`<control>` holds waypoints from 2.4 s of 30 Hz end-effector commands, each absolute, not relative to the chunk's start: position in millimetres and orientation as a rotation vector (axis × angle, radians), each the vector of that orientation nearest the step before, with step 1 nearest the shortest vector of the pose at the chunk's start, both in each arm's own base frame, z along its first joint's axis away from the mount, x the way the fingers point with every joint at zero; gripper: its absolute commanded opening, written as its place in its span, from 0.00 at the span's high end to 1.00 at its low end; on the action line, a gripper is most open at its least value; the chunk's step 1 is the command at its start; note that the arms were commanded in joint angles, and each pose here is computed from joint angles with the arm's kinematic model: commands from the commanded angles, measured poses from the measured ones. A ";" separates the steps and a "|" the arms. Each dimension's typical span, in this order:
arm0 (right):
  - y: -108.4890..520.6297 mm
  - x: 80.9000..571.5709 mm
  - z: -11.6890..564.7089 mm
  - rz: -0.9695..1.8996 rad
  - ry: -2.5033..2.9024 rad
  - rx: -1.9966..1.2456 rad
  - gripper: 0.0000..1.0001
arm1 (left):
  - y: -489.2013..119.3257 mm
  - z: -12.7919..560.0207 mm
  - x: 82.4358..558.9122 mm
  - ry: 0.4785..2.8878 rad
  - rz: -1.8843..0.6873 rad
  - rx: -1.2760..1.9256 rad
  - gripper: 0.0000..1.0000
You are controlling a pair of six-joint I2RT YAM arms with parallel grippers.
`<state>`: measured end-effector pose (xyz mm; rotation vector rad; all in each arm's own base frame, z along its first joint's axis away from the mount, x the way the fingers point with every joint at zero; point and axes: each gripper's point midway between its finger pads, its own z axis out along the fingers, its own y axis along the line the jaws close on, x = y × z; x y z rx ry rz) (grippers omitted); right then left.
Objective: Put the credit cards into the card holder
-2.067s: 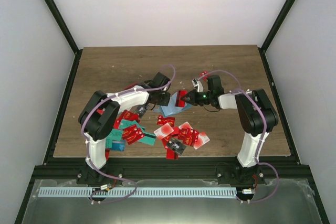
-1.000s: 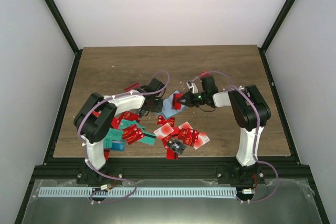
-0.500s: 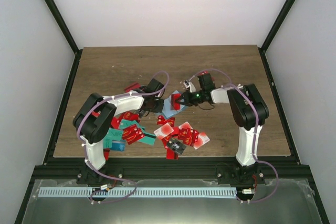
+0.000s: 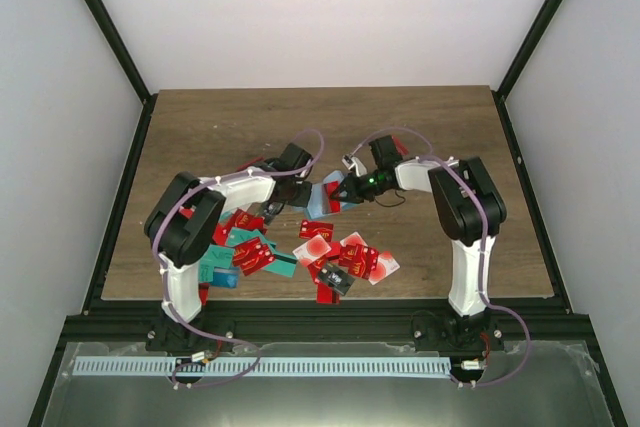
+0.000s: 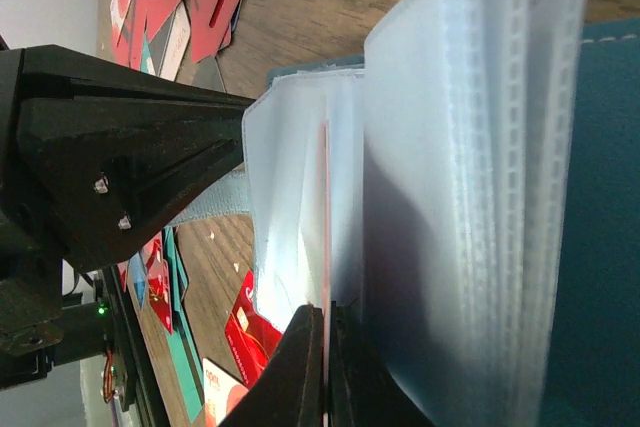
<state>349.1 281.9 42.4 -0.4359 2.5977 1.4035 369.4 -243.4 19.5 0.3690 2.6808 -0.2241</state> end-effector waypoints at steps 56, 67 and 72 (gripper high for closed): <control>304.4 383.3 59.6 1.087 2.588 -0.434 0.49 | -267.1 9.3 380.7 2.601 -0.315 0.557 0.96; 301.6 389.7 85.3 1.072 2.534 -0.442 0.42 | -266.1 5.2 378.5 2.616 -0.315 0.548 0.96; 301.8 387.5 63.3 1.074 2.592 -0.433 0.46 | -266.1 5.0 378.3 2.616 -0.315 0.551 0.96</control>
